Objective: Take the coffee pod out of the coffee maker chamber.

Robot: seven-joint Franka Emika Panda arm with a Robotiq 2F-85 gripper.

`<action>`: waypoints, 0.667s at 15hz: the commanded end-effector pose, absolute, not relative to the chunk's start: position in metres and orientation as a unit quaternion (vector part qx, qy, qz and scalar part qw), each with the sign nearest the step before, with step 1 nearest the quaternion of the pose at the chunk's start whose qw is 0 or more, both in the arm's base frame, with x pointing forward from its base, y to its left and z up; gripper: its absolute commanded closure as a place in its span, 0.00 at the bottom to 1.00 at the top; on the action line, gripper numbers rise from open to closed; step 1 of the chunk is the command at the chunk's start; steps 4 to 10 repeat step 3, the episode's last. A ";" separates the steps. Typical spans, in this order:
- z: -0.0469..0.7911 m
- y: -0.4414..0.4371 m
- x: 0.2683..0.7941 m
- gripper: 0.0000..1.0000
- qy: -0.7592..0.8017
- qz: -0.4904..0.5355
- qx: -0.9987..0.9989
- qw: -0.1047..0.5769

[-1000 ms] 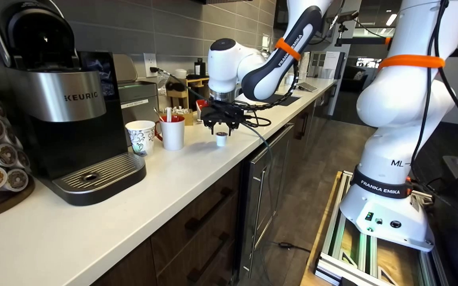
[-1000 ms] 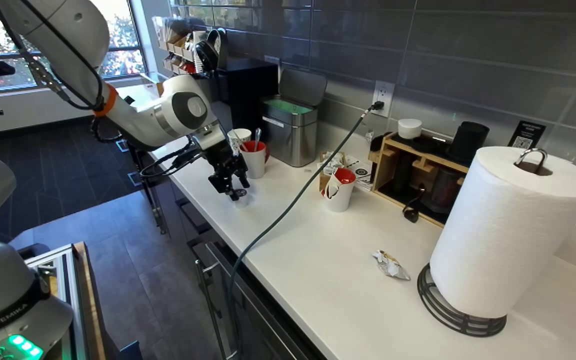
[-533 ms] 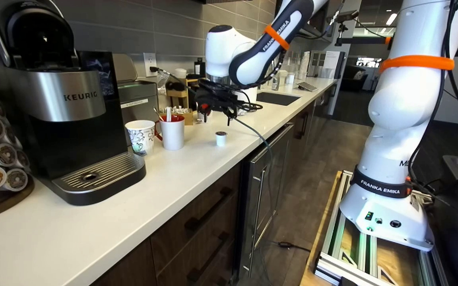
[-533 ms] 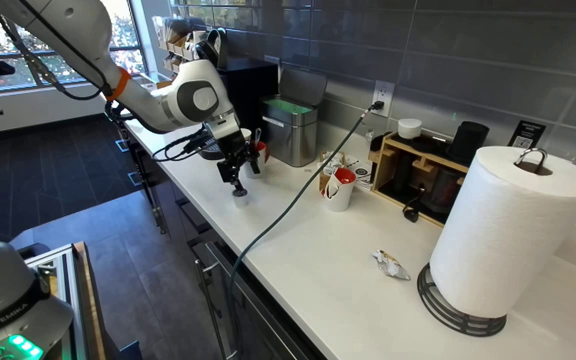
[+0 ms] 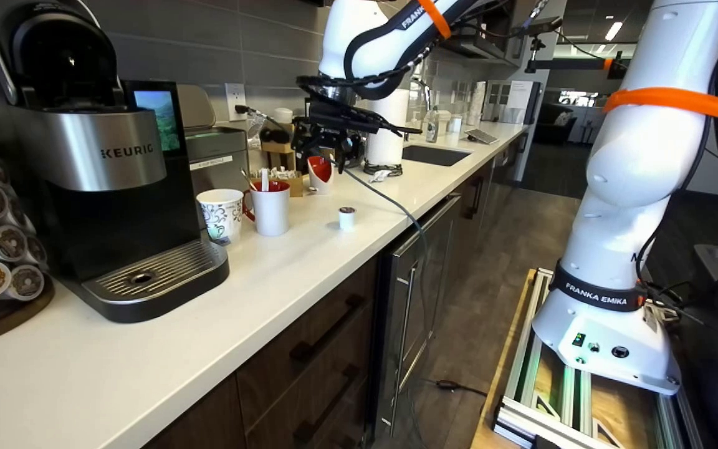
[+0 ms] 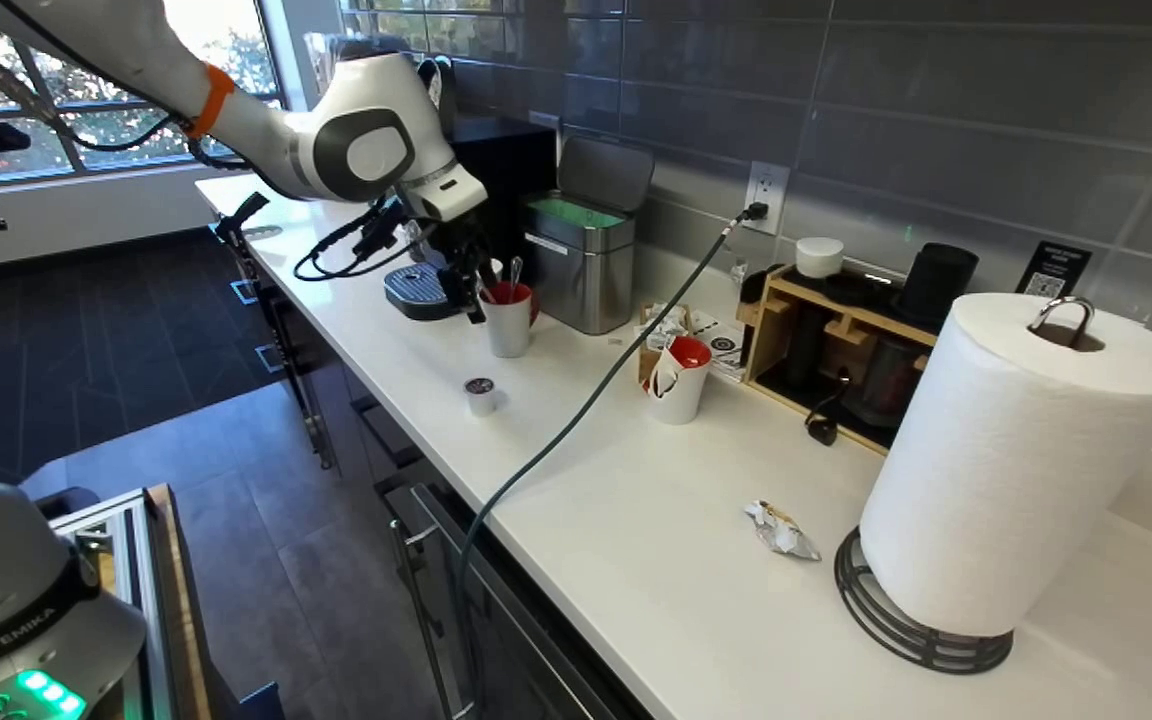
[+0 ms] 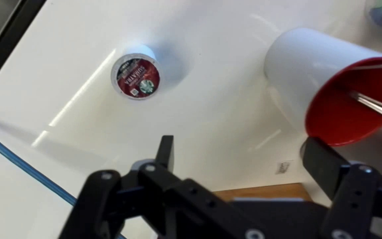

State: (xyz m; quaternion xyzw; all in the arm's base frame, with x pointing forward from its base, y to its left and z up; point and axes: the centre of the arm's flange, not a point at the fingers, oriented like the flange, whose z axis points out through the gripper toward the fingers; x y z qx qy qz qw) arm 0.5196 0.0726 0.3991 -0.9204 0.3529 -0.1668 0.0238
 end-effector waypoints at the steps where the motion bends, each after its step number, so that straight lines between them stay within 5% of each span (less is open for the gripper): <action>1: 0.463 0.028 0.491 0.00 0.322 -0.140 -0.930 0.107; 10: 0.432 0.066 0.516 0.00 0.335 -0.160 -0.924 0.087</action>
